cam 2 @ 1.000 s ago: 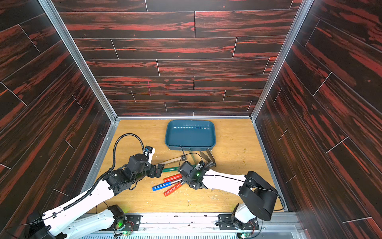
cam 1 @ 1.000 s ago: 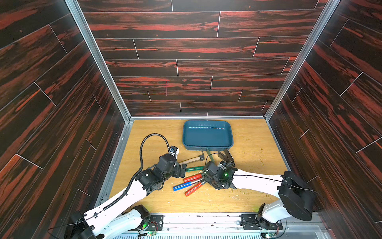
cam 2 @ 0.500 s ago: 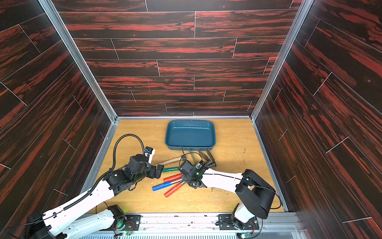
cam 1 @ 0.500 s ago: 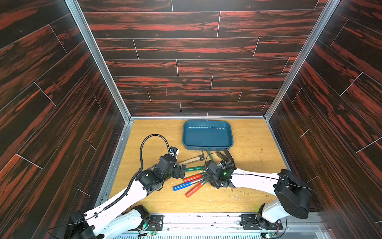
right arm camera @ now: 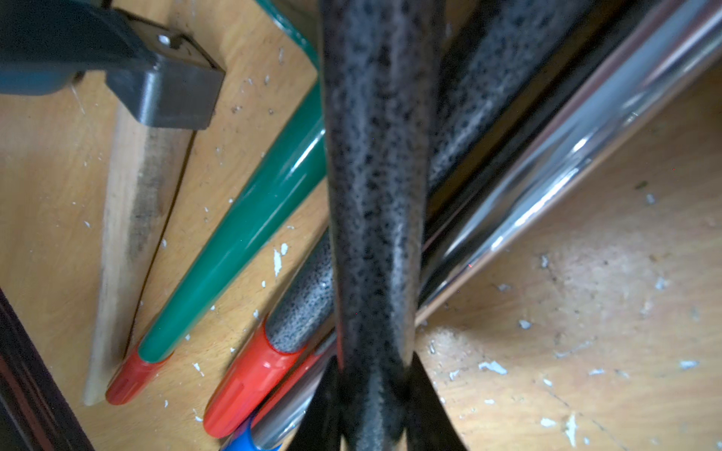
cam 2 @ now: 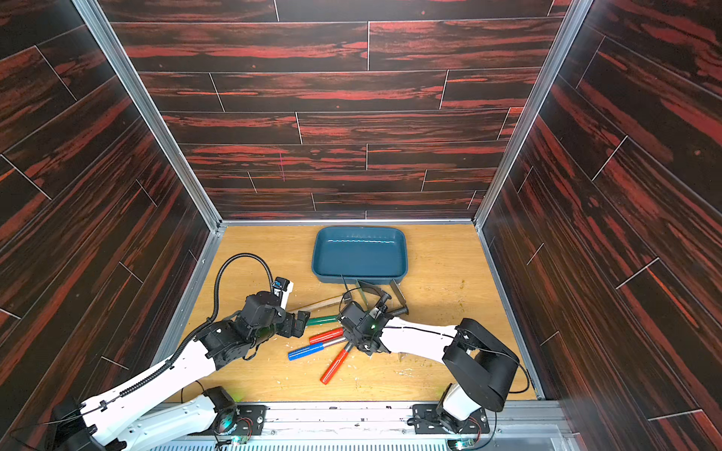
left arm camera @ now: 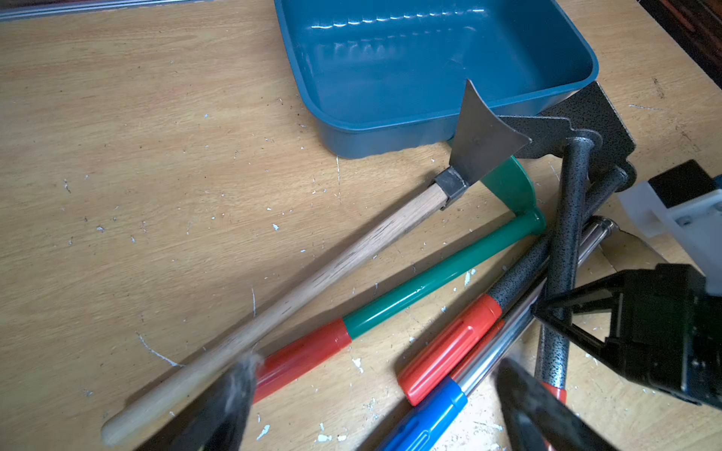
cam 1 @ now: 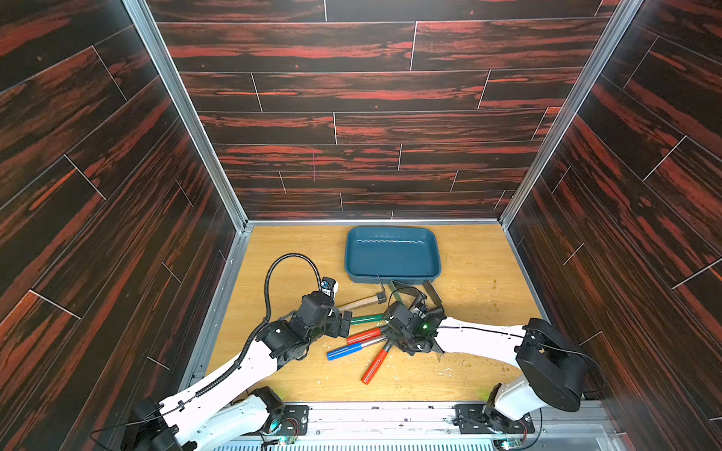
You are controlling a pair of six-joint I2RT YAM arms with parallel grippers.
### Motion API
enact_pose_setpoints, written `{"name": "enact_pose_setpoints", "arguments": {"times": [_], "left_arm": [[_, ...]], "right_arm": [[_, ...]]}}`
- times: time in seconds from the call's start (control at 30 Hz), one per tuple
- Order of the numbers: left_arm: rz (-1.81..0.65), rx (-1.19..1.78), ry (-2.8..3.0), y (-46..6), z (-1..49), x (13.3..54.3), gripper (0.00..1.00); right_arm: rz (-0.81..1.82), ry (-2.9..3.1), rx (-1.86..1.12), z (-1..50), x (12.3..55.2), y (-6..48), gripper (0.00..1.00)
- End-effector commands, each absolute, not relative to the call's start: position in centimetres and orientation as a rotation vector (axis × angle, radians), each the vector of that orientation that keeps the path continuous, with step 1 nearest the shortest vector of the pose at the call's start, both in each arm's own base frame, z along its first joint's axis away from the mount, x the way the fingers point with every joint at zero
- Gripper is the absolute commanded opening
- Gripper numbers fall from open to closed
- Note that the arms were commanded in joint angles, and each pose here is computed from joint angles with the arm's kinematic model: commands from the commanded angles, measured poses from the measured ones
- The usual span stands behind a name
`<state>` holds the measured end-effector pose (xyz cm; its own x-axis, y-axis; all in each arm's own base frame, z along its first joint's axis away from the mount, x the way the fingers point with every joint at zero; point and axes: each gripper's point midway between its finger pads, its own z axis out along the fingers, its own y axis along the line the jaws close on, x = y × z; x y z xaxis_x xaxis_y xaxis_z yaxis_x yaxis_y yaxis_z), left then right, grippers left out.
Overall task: Put the small hoe into the storage box
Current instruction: Pick up the hoe from the center of the board.
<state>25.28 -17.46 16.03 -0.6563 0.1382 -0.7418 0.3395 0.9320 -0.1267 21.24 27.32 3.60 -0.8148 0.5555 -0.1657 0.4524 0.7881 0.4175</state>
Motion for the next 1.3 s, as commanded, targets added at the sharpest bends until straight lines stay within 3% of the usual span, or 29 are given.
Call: {"name": "enact_pose_setpoints", "arguments": {"times": [0.0, 0.33, 0.8, 1.27], "left_arm": [[-0.306, 0.337, 2.294, -17.0, 15.7, 24.9, 0.99], [-0.334, 0.372, 2.309, -17.5, 15.7, 24.6, 0.99], [-0.499, 0.517, 2.389, -20.5, 16.5, 23.0, 0.98], [-0.619, 0.63, 2.572, -22.9, 16.0, 19.5, 0.89]], "right_arm": [[0.514, 2.717, 0.774, 3.1, 21.2, 27.4, 0.15], [0.58, 2.693, 0.764, 5.0, 21.4, 27.9, 0.0], [0.659, 2.675, 0.709, 7.5, 21.7, 28.7, 0.0], [0.715, 2.69, 0.627, 8.4, 22.4, 30.9, 0.0]]}}
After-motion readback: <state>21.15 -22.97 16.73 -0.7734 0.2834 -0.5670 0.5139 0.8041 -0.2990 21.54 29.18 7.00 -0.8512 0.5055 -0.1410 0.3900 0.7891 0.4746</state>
